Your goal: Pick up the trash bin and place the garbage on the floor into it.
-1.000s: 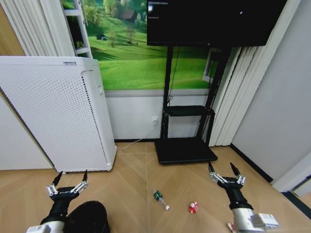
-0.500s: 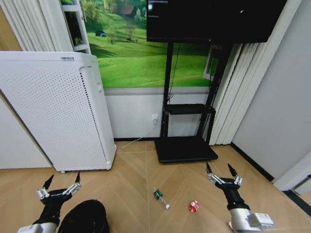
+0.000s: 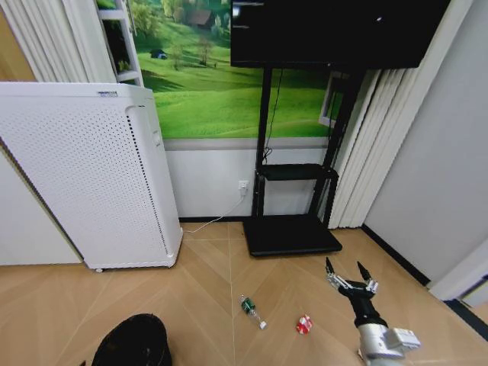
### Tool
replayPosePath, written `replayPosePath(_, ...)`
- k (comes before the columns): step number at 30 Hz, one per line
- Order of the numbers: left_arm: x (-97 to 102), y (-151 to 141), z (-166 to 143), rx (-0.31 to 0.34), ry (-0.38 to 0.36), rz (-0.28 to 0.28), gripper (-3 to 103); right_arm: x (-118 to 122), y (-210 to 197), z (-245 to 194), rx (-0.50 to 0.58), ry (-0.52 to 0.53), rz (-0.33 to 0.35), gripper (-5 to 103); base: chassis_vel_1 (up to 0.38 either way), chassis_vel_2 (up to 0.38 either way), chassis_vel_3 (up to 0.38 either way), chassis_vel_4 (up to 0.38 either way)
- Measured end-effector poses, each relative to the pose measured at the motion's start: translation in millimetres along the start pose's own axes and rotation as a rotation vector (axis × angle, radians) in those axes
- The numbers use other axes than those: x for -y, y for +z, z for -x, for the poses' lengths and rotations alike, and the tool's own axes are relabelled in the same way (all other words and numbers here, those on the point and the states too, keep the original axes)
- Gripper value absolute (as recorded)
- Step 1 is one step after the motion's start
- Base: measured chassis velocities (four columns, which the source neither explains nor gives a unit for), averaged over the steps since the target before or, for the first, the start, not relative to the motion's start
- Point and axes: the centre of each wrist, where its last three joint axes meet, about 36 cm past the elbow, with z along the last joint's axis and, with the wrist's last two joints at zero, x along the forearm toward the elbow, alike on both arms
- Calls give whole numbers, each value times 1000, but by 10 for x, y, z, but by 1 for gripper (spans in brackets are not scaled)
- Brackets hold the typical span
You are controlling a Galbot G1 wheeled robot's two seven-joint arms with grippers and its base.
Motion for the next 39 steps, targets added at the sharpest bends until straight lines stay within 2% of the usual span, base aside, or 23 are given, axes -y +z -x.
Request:
replayPosePath(5,-46,131,238,-63,12,-60,97,47,53,3,-5,0,11,100,0,0,0,0)
replayPosePath(9,-21,158,313,-70,50,-70,96,49,61,-11,-7,-14,10,100,0,0,0,0)
replayPosePath(11,13,174,386,-75,77,-70,92,10,62,-24,-9,-28,10,100,0,0,0,0)
replayPosePath(15,35,188,469,-94,91,-74,89,-36,48,-28,-7,-41,7,100,0,0,0,0)
replayPosePath(17,59,210,555,-125,103,-74,81,-61,34,-25,-4,-48,6,100,0,0,0,0)
replayPosePath(18,59,210,555,-125,103,-74,81,-61,34,-25,-4,-48,6,100,0,0,0,0)
replayPosePath(21,73,249,707,-150,108,-84,64,-67,17,-23,-3,-50,3,100,0,0,0,0)
replayPosePath(22,73,249,707,-150,108,-84,64,-67,17,-23,-3,-50,3,100,0,0,0,0)
replayPosePath(24,87,277,777,-169,108,-99,53,-58,-7,-36,-1,-47,-4,100,0,0,0,0)
replayPosePath(25,87,277,777,-169,108,-99,53,-58,-7,-36,-1,-47,-4,100,0,0,0,0)
replayPosePath(26,108,303,800,-179,113,-105,42,-47,-24,-44,0,-44,-9,100,0,0,0,0)
replayPosePath(27,108,303,800,-179,113,-105,42,-47,-24,-44,0,-44,-9,100,0,0,0,0)
replayPosePath(28,127,323,817,-185,118,-109,36,-43,-31,-47,1,-42,-10,100,0,0,0,0)
replayPosePath(30,139,334,826,-189,122,-111,36,-42,-35,-50,2,-41,-11,100,0,0,0,0)
replayPosePath(32,161,349,852,-193,130,-120,26,-52,-58,-53,6,-44,-12,100,0,0,0,0)
replayPosePath(33,161,349,852,-193,130,-120,26,-52,-58,-53,6,-44,-12,100,0,0,0,0)
replayPosePath(34,170,347,862,-194,138,-129,15,-63,-77,-49,11,-48,-13,100,0,0,0,0)
replayPosePath(35,173,344,865,-195,142,-134,10,-69,-89,-46,14,-47,-13,100,0,0,0,0)
replayPosePath(39,152,320,865,-191,148,-155,7,-72,-100,-45,17,-32,-14,100,0,0,0,0)
